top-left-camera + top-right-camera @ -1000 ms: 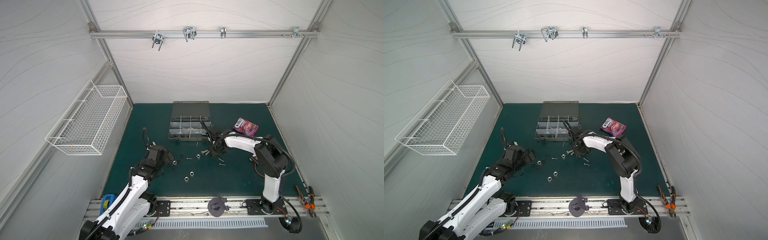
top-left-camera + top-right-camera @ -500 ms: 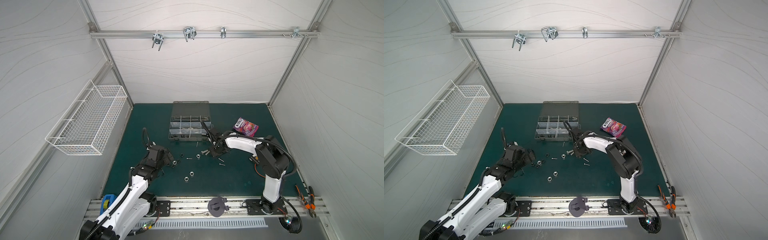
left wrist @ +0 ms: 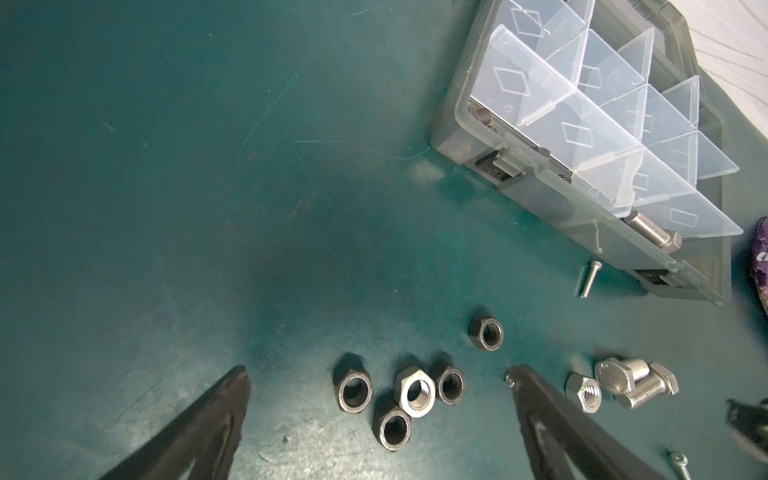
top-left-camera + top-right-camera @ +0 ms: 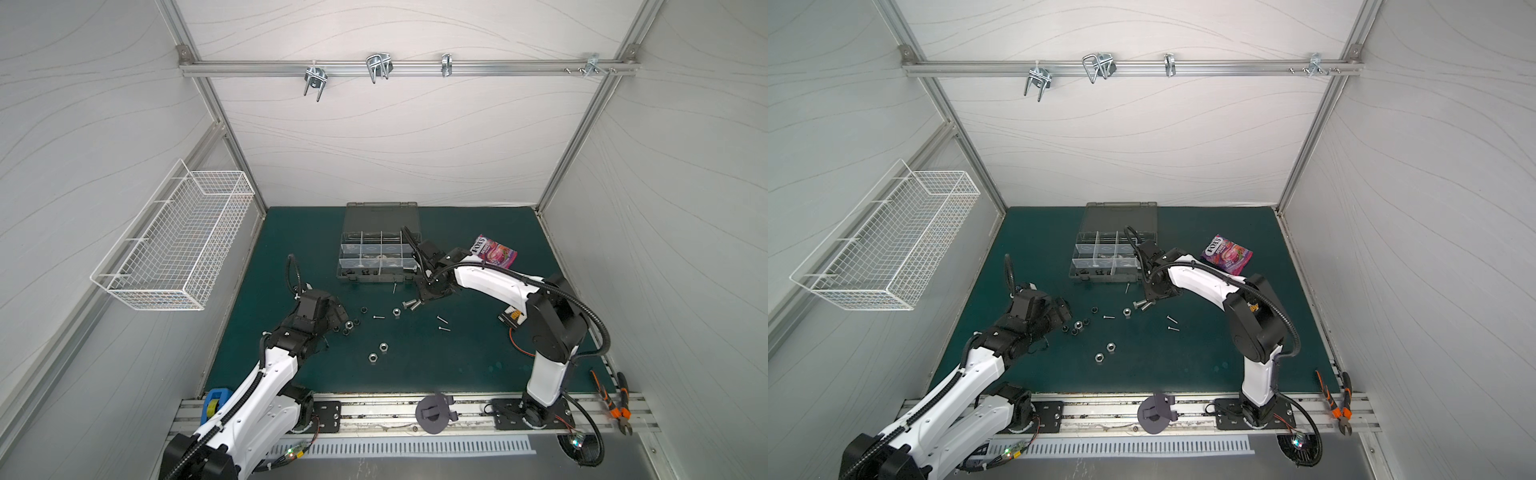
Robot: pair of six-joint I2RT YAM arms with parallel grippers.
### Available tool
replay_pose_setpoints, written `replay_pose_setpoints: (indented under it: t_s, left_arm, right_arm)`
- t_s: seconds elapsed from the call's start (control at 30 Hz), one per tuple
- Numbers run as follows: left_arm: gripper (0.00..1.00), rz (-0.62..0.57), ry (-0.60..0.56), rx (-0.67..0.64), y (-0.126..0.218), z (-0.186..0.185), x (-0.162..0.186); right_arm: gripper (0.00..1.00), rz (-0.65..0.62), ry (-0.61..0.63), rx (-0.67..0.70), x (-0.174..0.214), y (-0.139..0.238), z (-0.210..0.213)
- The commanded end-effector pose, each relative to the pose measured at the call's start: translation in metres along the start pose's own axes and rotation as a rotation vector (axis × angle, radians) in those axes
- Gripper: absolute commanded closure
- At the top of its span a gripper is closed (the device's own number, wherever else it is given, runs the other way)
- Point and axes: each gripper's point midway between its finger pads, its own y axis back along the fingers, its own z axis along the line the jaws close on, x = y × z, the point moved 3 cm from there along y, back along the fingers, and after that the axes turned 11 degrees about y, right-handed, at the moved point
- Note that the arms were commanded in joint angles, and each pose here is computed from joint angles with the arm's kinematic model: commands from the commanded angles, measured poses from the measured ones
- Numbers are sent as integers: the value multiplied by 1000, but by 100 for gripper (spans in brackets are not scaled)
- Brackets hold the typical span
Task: Sort the screws and nuts into containers
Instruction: 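Carry the silver bolt with the right gripper over the organizer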
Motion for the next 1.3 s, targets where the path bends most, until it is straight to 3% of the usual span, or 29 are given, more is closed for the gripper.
replay_pose_setpoints:
  t_s: [0.0,0.33,0.83,0.97,1.27]
  left_arm:
    - [1,-38,31,62,8,-20,-16]
    - [1,-15,23,78,7,-24,-13]
    - [1,-1,24,78,5,-23,-10]
    - [1,1,23,74,4,-22,-10]
    - [1,-1,19,66,4,-21,-10]
  right_arm:
    - [76,-35,-28,15,-20,12,3]
    - [77,-111,-28,41,-76,-2,16]
    - [75,-110,-33,90,-106,-46,16]
    - [70,-104,-45,85,-109,-54,15]
    - [43,-93,-48,83,-111,-62,15]
